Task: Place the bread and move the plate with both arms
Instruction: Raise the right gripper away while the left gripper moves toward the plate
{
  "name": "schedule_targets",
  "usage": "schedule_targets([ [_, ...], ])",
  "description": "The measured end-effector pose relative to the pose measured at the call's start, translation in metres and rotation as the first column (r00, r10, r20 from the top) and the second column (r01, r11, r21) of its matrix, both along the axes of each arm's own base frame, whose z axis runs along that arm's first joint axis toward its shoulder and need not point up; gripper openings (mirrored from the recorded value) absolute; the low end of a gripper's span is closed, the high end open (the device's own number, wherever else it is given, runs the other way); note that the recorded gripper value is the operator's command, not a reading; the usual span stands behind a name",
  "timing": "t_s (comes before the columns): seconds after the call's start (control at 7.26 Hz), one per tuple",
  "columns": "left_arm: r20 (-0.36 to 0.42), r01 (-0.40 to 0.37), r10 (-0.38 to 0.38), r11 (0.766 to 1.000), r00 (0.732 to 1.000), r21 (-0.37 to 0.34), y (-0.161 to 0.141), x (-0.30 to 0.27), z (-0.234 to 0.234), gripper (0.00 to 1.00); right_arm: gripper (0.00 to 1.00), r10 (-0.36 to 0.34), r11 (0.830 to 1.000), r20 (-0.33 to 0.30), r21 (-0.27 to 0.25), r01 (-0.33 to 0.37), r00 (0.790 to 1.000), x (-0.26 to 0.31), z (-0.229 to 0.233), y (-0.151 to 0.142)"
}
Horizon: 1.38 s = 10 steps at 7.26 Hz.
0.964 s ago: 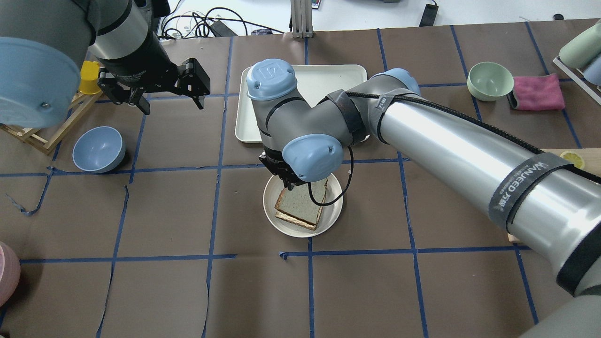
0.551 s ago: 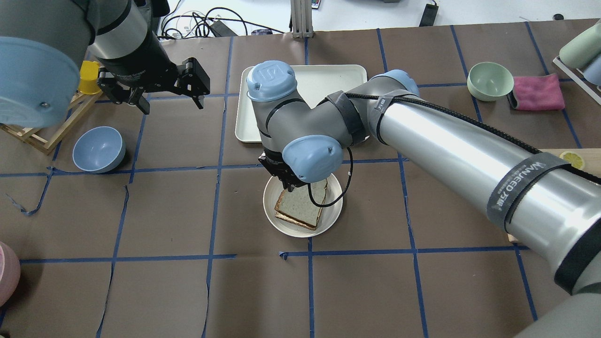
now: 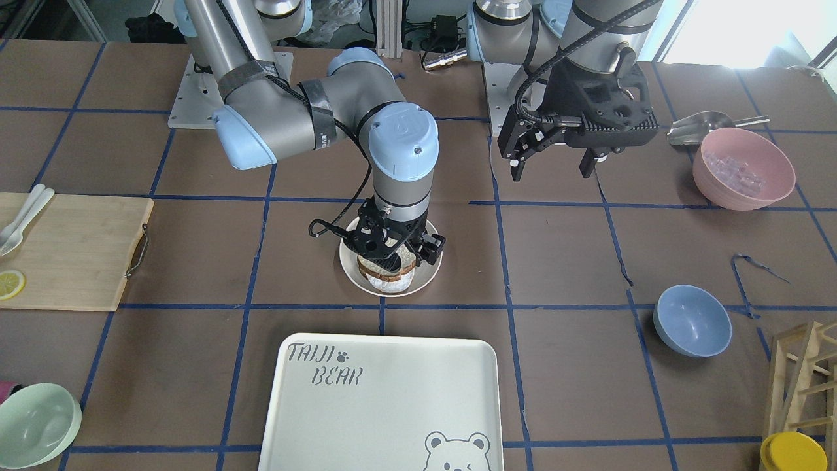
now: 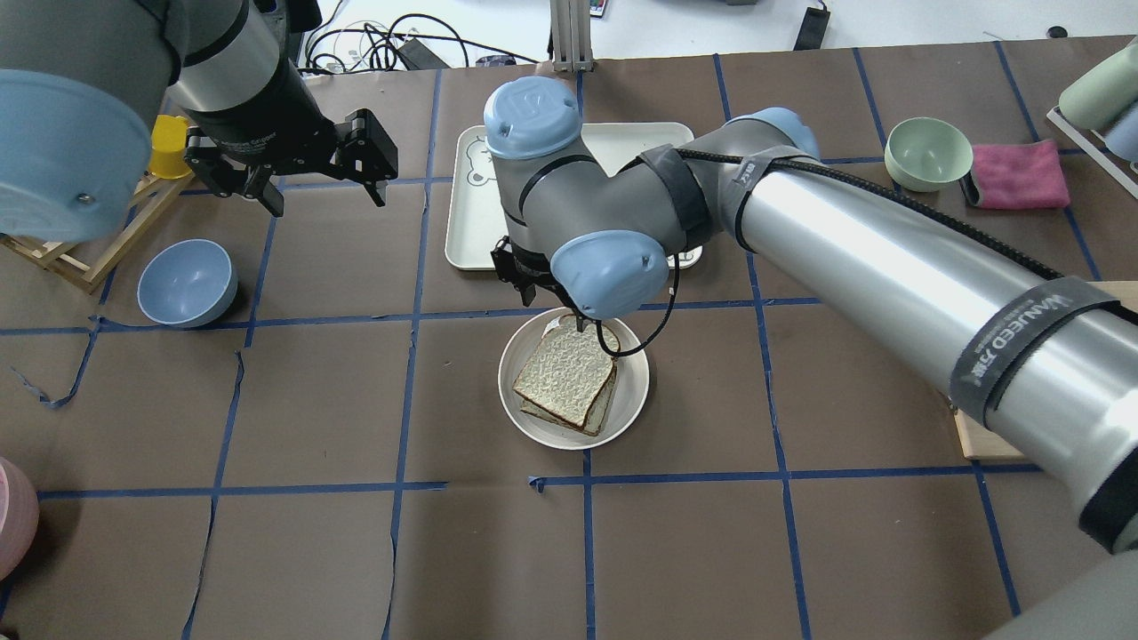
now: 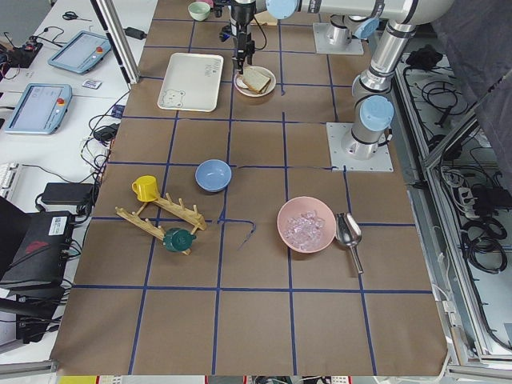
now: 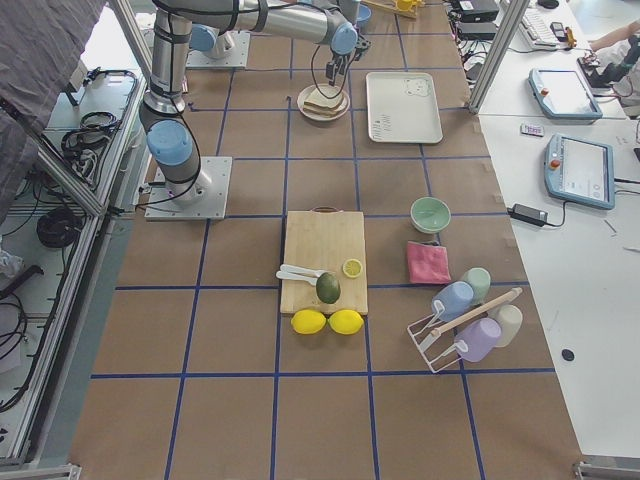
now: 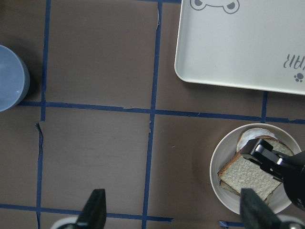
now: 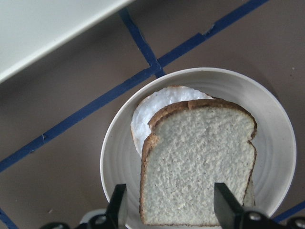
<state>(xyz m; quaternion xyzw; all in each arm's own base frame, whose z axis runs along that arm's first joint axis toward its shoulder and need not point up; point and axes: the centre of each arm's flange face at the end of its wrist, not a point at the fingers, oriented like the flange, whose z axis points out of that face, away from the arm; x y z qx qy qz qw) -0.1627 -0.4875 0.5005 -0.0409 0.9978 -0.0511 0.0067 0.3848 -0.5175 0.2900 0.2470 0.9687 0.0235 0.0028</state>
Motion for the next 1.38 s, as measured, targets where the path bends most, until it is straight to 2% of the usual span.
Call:
schedule_targets([
  [0.14,-0.001,0.0,0.0,1.0,1.0,-0.001,0.0,0.0,0.0,1.0,0.94,0.098,0.995,0.012,-0.027,-0.097,0.995,-0.036,0.022,-0.023],
  [0.28,-0.002,0.002,-0.002,1.0,1.0,0.0,-0.001,0.0,0.0,1.0,0.99,0.221,0.974,0.017,-0.057,-0.22,0.975,-0.088,0.048,-0.046],
  [0.41,-0.014,0.009,-0.009,1.0,1.0,0.008,-0.002,-0.002,-0.003,1.0,1.0,0.335,0.939,0.015,-0.083,-0.333,0.942,-0.142,0.074,-0.061],
  [0.55,-0.039,0.017,-0.016,1.0,0.999,0.025,-0.004,-0.005,-0.011,1.0,1.0,0.438,0.894,0.004,-0.1,-0.436,0.899,-0.188,0.102,-0.064],
  [0.69,-0.06,0.025,-0.021,0.998,0.998,0.059,-0.005,-0.007,-0.027,1.0,1.0,0.523,0.847,-0.012,-0.107,-0.521,0.853,-0.216,0.137,-0.049],
  [0.83,-0.067,0.032,-0.025,0.994,0.997,0.104,-0.004,-0.008,-0.052,1.0,1.0,0.569,0.815,-0.024,-0.114,-0.568,0.822,-0.226,0.176,-0.019],
  [0.96,-0.07,0.049,-0.038,0.986,0.997,0.157,0.001,-0.008,-0.085,1.0,1.0,0.593,0.796,-0.034,-0.125,-0.592,0.804,-0.229,0.206,0.01],
  [1.24,-0.076,0.088,-0.071,0.963,0.995,0.254,0.012,-0.013,-0.153,1.0,1.0,0.632,0.764,-0.056,-0.123,-0.634,0.773,-0.232,0.221,0.034],
  [1.38,-0.095,0.101,-0.079,0.959,0.992,0.266,0.016,-0.018,-0.186,1.0,1.0,0.638,0.759,-0.077,-0.109,-0.642,0.767,-0.235,0.222,0.038],
])
